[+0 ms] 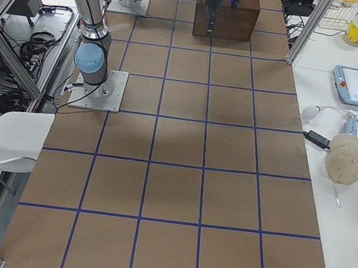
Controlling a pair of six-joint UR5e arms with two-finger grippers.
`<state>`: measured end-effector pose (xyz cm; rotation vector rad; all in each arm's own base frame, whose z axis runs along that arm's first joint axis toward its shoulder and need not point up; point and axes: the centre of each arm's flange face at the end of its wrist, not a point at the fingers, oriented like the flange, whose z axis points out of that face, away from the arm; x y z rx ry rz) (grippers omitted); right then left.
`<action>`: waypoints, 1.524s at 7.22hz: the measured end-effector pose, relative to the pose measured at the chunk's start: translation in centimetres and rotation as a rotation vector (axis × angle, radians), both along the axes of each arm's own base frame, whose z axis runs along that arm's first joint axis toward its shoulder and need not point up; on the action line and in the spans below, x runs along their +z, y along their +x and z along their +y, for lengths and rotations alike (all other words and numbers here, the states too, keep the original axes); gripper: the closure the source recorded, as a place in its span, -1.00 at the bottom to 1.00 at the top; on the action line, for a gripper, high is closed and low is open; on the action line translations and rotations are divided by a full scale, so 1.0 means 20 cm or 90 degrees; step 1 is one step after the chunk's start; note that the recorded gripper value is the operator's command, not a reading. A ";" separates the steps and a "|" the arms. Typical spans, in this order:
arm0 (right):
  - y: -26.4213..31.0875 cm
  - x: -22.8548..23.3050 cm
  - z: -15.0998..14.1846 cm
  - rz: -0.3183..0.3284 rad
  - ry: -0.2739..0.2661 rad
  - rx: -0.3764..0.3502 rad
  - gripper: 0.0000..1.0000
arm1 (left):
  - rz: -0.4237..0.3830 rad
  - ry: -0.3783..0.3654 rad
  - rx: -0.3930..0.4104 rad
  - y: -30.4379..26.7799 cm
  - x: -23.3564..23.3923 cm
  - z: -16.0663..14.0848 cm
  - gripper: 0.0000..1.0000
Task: Open drawer and put corn inside
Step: 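Release the handle and move the left gripper toward the yellow corn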
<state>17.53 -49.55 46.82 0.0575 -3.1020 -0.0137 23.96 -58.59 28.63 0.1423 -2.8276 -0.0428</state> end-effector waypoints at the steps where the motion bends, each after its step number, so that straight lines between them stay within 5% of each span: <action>1: 0.00 0.00 0.00 0.000 0.000 0.000 -1.00 | 0.000 0.000 0.001 0.00 0.00 0.00 -1.00; 8: 0.00 0.00 0.00 0.000 0.000 0.000 -1.00 | -0.013 -0.014 -0.002 0.03 0.07 0.01 -1.00; 11: 0.00 0.00 0.00 0.000 0.000 0.000 -1.00 | -0.058 -0.023 -0.080 0.16 0.10 0.07 -1.00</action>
